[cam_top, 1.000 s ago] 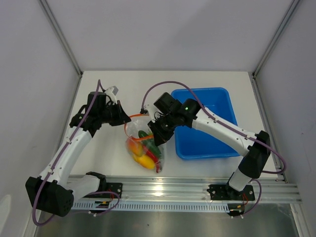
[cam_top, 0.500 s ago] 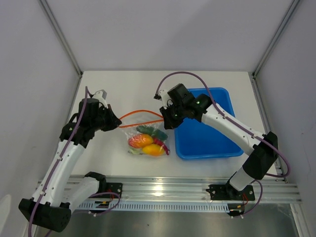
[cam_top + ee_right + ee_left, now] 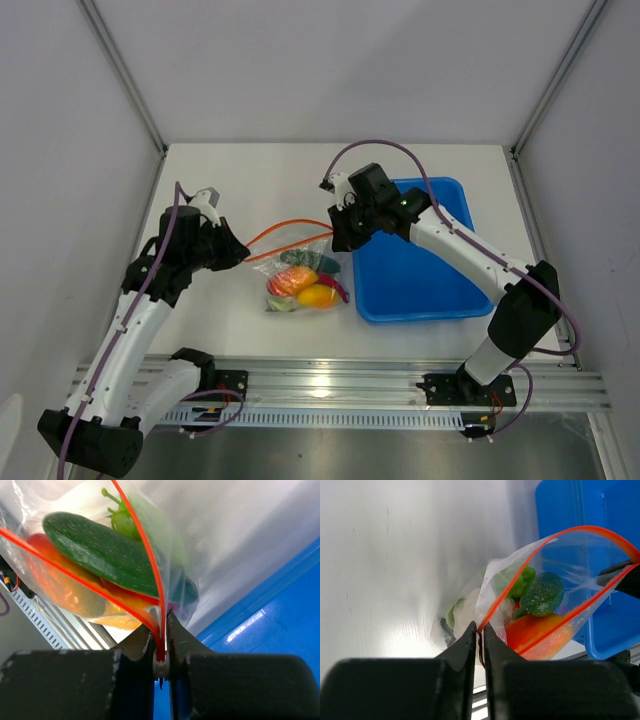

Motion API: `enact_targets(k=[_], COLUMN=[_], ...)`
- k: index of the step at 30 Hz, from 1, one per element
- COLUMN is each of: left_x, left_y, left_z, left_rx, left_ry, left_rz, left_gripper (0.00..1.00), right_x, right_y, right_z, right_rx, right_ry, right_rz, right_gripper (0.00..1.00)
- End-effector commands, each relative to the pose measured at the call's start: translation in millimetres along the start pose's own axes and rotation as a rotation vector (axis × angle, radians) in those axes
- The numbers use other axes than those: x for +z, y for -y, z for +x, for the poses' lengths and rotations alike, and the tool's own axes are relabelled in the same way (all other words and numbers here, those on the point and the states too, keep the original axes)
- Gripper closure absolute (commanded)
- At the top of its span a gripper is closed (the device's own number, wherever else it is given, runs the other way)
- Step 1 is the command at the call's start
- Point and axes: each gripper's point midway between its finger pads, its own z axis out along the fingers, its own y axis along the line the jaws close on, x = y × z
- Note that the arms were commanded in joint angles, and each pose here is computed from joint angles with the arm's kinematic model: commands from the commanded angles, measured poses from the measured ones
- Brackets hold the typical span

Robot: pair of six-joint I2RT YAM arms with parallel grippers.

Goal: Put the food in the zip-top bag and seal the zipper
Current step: Adjust the zipper food storage bag at the center of the board.

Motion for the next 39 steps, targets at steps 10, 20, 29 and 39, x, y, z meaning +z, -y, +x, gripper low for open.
enact_targets(k=[10,20,29,39], left_x=[-22.7,-48.0,-21.3,29.3], left_y=[51.5,149.3,174.8,163.3], left_z=[-74.9,-62.2,-33.8,-17.4], left_rx=[0.366,0.801,0.915,0.923], left_ry=[0.237,0.294,0.222,0.204], left_rz=[0.208,0.827,1.073,1.093], left_gripper=[0.30,0.09,0.09,0.07], right_x=[-9.1,-11.1,-14.2,-20.6], right_y=[-11.2,-16.6,-28.0,-35.6], right_z=[5.3,11.2,9.3,6.0], right_rx=[-0.085,-0.094,-0.105,-0.115], right_ry=[0.010,-0.018,-0.021,0.001], right_rz=[-0.102,-0.103,-0.130,-0.134], right_gripper=[1.00,1.00,1.00,1.00])
